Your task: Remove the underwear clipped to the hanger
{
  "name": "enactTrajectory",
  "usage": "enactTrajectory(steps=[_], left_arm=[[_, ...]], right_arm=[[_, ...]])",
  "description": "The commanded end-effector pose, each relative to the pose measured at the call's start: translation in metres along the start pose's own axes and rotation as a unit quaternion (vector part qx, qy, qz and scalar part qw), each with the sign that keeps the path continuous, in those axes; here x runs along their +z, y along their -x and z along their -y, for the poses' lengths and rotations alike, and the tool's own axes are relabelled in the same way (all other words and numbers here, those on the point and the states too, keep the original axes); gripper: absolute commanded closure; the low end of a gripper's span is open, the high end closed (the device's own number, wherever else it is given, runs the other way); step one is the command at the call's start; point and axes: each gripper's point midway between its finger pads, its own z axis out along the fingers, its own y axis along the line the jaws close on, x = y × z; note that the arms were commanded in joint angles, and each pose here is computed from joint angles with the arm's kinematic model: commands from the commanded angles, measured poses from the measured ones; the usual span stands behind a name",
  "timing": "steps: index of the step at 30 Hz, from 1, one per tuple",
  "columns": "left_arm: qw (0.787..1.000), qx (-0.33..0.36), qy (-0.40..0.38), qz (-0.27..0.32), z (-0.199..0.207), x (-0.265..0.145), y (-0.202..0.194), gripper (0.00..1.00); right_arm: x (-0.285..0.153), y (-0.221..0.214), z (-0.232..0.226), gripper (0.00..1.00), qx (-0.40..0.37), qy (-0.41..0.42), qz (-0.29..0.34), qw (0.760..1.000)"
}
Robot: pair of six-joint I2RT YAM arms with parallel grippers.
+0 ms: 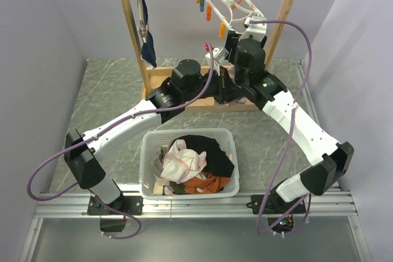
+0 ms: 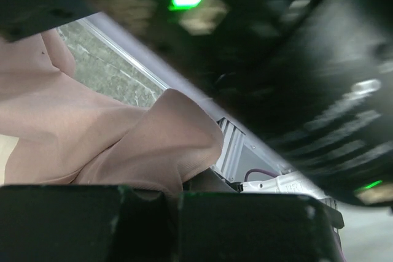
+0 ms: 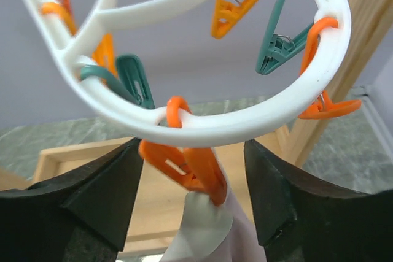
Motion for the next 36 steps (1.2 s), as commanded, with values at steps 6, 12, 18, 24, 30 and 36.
enactTrajectory(steps=[6,12,18,24,30,36], left_arm=[[0.999,0.025,-0.02,0.037,0.021,-0.005,0.027,0.99],[0.999,0.026,-0.012,0.036,0.018,-0.007,0.024,0.99],[0.999,0.032,0.008,0.035,0.01,-0.014,0.021,0.99],[0.998,0.041,0.034,0.041,0.002,-0.03,0.022,0.99],[0.998,0.035,0.047,0.033,-0.007,-0.045,0.013,0.99],[0.998,0.031,0.046,0.04,-0.006,-0.049,0.014,0.99]], right_arm=[[0.005,0.032,0.018,0.61,0.032,-0.096,0.049,0.994],[0.002,0.04,0.011,0.98,0.032,-0.069,0.055,0.996],[-0.001,0.042,0.001,0.49,0.031,-0.033,0.044,0.998],[-0.011,0.055,0.007,0.28,0.065,-0.018,0.048,0.997],[-0.015,0.064,0.011,0.23,0.084,-0.004,0.043,0.996],[-0.015,0.057,0.007,0.23,0.087,0.021,0.024,0.996]])
